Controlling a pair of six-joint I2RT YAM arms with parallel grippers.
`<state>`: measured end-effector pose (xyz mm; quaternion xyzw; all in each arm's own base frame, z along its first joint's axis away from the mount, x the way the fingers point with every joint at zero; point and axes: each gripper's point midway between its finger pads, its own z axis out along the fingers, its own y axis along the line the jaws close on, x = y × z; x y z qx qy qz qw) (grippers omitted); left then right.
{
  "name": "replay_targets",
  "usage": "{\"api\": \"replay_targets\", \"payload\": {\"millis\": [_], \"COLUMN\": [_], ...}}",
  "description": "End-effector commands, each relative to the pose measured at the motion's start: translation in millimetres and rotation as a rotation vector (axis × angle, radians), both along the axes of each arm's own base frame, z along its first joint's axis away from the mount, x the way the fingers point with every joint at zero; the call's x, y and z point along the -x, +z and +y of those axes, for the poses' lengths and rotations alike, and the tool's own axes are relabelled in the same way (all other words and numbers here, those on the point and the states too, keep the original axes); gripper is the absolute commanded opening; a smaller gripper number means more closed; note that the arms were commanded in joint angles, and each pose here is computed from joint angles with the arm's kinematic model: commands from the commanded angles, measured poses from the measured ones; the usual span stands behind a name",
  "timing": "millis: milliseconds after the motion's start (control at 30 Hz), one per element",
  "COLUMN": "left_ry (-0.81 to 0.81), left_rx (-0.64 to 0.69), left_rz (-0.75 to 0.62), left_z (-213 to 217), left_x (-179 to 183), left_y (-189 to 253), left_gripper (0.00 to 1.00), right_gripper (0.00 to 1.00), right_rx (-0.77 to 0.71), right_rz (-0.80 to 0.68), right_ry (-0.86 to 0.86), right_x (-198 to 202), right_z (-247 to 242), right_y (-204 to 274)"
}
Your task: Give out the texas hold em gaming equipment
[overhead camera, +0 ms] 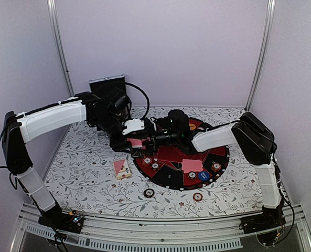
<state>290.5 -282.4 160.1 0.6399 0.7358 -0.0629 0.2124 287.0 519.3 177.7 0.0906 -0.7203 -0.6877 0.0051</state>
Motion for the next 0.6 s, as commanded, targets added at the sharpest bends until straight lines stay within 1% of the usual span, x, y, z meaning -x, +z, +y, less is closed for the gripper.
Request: {"api": "replay_targets", "payload": {"millis": [0,267,467,567], "left_ry": [-0.016,-0.016,-0.017,-0.016], "left_rx": [0.042,0.039,0.040,0.038], "left_rz": [-0.025,-0.024,-0.028,-0.030], "left_z": [-10,-10,-11,-10], "left_x": [-3,-3,-4,-4], "left_y": [16,15,17,18], "left_gripper": [0.00,0.00,0.00,0.00], "right_gripper": [0.87,0.87,0.86,0.83], "right_rx": [-0.048,-0.045,-0.012,0.009], "right_rz": [-0.004,0.019,0.041,0.047], "right_ry": [0.045,0.068,0.069,0.055], "right_x": [7,8,7,4], "right_z": [16,25,22,17], "right_y": [5,-6,-24,-32]}}
